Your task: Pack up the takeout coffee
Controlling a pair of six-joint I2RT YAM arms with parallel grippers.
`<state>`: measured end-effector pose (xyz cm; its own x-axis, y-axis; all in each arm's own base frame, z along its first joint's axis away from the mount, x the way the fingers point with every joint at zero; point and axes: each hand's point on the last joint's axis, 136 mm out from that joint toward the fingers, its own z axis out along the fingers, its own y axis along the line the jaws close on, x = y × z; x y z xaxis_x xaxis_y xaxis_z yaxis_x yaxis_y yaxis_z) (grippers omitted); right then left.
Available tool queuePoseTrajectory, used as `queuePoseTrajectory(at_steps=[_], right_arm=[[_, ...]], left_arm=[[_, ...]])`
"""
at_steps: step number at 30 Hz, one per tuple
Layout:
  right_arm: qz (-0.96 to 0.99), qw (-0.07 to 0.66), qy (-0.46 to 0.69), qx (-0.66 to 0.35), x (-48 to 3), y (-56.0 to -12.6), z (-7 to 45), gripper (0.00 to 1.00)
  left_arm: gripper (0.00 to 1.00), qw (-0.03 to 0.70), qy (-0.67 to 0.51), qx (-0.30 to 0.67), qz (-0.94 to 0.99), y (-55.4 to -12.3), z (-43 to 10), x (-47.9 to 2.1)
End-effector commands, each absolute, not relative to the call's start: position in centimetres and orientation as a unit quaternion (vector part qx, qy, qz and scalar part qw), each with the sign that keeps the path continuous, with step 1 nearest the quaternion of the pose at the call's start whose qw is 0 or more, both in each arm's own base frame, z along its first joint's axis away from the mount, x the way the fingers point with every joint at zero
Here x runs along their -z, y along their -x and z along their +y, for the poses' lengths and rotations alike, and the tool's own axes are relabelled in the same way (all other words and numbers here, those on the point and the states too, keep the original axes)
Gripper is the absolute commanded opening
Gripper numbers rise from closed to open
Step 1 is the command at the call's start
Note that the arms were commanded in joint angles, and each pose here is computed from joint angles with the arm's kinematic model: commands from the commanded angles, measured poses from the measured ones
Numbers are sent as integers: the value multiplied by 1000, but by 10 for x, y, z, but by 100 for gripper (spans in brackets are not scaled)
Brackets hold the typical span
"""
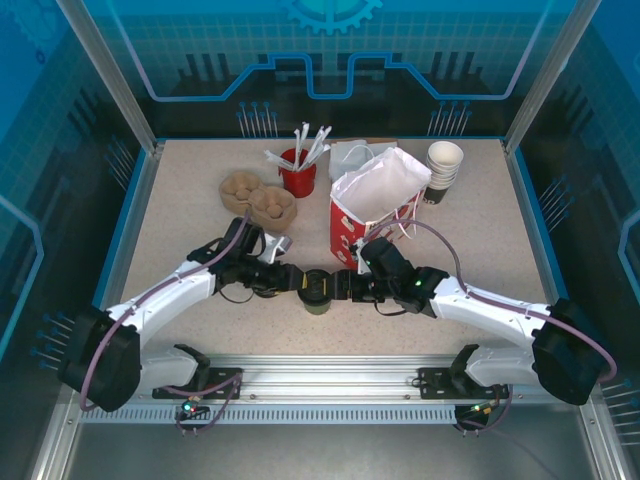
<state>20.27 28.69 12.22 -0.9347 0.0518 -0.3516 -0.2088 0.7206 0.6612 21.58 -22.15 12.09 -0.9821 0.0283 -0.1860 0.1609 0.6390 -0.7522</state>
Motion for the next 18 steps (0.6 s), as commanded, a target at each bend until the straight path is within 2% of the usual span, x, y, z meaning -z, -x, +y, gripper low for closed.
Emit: queuePoseTrajectory(at_steps=[1,18], right_arm=[[918,172,41,-355,-117,-201,285,57],[929,160,16,-332,-105,-203,279,50]], left_arm=[[45,79,-65,406,908,-218,-221,-118],[40,68,-61,382,920,-221,-219,-105]])
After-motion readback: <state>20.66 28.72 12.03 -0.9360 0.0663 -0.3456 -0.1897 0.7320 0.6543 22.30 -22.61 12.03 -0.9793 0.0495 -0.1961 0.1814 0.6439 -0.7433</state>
